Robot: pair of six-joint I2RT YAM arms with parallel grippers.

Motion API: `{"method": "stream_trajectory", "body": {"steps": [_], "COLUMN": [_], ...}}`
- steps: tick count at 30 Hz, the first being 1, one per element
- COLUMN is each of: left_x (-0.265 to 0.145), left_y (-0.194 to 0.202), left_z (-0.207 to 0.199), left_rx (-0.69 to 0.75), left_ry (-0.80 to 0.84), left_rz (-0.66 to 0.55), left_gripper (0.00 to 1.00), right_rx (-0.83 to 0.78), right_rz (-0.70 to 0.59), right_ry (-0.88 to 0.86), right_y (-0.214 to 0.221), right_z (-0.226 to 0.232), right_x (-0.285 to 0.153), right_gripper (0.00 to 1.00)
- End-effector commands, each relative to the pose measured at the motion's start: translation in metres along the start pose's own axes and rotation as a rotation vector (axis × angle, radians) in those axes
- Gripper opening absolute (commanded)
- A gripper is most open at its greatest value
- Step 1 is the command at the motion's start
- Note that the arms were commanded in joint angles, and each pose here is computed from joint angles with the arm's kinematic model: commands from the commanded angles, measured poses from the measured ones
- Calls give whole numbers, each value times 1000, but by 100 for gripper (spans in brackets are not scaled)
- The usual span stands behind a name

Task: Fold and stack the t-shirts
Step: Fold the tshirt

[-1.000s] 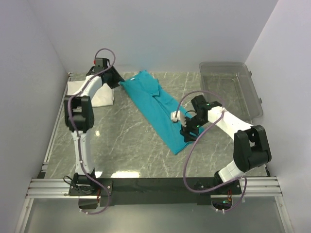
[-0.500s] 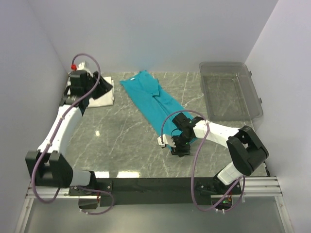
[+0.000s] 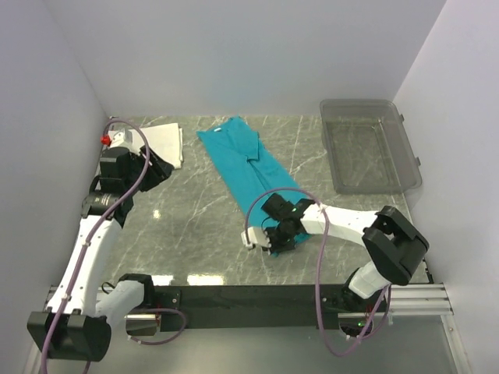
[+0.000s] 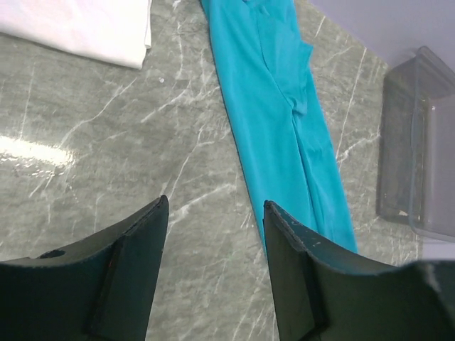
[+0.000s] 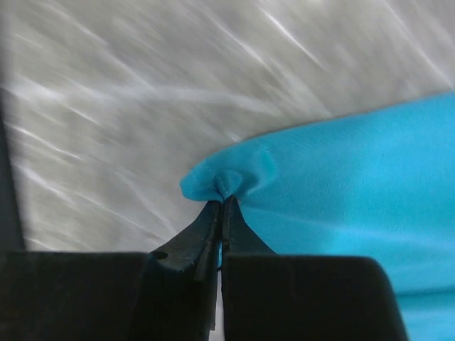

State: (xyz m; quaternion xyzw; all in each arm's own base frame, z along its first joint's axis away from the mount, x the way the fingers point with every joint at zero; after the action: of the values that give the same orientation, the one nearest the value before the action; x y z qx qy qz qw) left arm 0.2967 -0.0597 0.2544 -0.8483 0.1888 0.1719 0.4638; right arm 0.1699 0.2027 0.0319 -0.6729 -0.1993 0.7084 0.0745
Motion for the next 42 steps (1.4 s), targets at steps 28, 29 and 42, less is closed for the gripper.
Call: {"method": "stream_trajectory", "body": {"steps": [28, 29, 42], "left_x": [30, 31, 38], "left_y": [48, 48, 52], "left_z": [-13, -13, -14], "left_rx": [-24, -26, -104], "left_ry": [218, 216, 197], "left_rz": [147, 152, 173], "left_gripper": [62, 62, 62], "right_rx": [1287, 1331, 1531], "right_rz": [-522, -573, -623], "right_ry": [354, 379, 452], "right_y": [-25, -24, 16], "right_z": [-284, -304, -380], "right_x": [-133, -148, -104], "right_gripper": [60, 60, 59]}}
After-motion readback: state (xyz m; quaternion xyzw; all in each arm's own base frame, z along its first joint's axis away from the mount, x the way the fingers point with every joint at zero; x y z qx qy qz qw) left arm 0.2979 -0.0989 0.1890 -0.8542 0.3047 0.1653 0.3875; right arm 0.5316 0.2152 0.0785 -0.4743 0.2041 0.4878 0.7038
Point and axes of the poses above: each gripper's point midway between its finger pads, its own x axis out along the fingers, its own z axis along the line the jaws close on, y = z × x, the point moved 2 cm from there along -x, back along the fingers, and after that the axes turned 3 degrees about x, right-handed, at the moved point
